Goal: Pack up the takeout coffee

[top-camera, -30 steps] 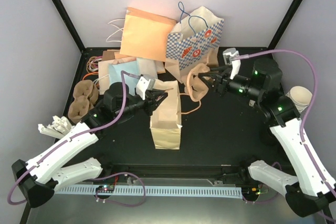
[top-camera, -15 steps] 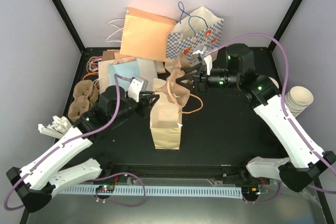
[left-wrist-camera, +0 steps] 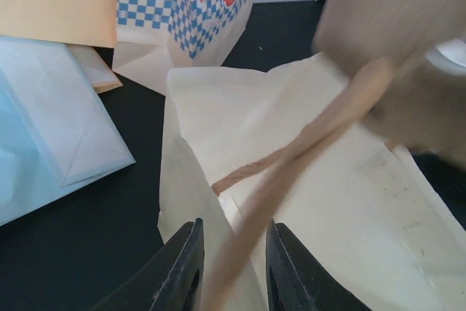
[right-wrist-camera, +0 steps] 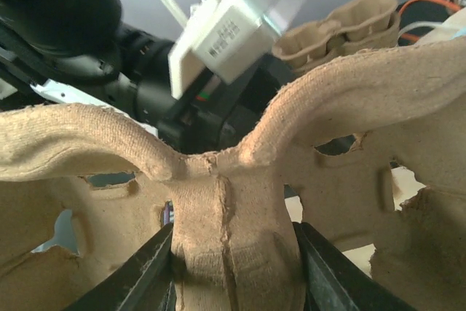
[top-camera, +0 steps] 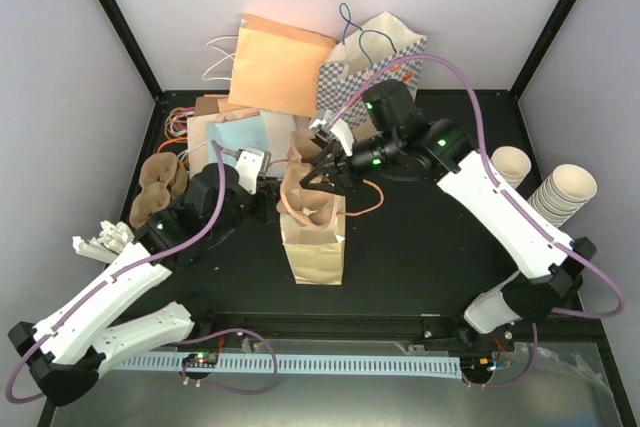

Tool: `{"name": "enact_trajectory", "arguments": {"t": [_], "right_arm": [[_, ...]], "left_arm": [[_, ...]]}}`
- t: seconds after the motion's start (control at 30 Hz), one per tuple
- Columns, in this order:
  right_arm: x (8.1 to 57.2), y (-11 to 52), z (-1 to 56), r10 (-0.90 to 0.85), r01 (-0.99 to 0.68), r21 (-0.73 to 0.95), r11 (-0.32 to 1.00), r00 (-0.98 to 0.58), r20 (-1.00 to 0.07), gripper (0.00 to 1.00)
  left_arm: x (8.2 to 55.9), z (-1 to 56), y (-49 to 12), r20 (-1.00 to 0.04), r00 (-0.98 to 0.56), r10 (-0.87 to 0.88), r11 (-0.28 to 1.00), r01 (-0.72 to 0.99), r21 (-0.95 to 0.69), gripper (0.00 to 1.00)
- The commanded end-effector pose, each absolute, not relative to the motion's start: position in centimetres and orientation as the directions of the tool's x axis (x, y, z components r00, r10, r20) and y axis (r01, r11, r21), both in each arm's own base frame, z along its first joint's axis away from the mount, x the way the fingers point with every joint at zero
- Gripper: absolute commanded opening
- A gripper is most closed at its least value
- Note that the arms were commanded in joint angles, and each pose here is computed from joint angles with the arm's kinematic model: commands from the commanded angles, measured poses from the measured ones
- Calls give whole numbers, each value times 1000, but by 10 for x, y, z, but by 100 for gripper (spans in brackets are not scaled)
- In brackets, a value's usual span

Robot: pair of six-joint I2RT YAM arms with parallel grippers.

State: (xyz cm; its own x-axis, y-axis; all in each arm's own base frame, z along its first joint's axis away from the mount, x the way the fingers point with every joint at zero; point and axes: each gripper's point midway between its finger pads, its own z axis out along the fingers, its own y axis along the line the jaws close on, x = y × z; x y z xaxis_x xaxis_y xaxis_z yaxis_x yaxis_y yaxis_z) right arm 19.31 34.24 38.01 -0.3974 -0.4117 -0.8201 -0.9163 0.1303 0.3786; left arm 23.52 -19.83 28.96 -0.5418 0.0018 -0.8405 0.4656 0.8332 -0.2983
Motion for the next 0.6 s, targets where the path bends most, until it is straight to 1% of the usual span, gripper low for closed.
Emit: {"name": "enact_trajectory", "arguments": {"t": [0.0,0.07,0.1,0.27,0.43,0.57], "right_arm": [[187,351,362,-509,-920,371,127,-382,-771,40],[190,355,350,-552,-912,386,139,-395,-735,35],[192,357,344,-569,-909,388,149,-400,-719,34],[204,355,325,-604,-911,352,216,-408,-684,34],[208,346,313,-633,-922,299,244,-385,-671,35],[209,344,308,-652,-935,270,230,-354,-670,35]], "left_arm": [[235,300,-182,-848,-526,-67,856,407,-320,26],[234,299,-180,-847,-527,-68,860,400,-317,26],[234,299,-179,-848,-526,-68,862,397,-315,26],[234,292,-174,-845,-532,-49,875,384,-293,24],[236,292,-171,-847,-530,-46,883,374,-282,12],[237,295,-169,-854,-518,-48,887,371,-275,7]]}}
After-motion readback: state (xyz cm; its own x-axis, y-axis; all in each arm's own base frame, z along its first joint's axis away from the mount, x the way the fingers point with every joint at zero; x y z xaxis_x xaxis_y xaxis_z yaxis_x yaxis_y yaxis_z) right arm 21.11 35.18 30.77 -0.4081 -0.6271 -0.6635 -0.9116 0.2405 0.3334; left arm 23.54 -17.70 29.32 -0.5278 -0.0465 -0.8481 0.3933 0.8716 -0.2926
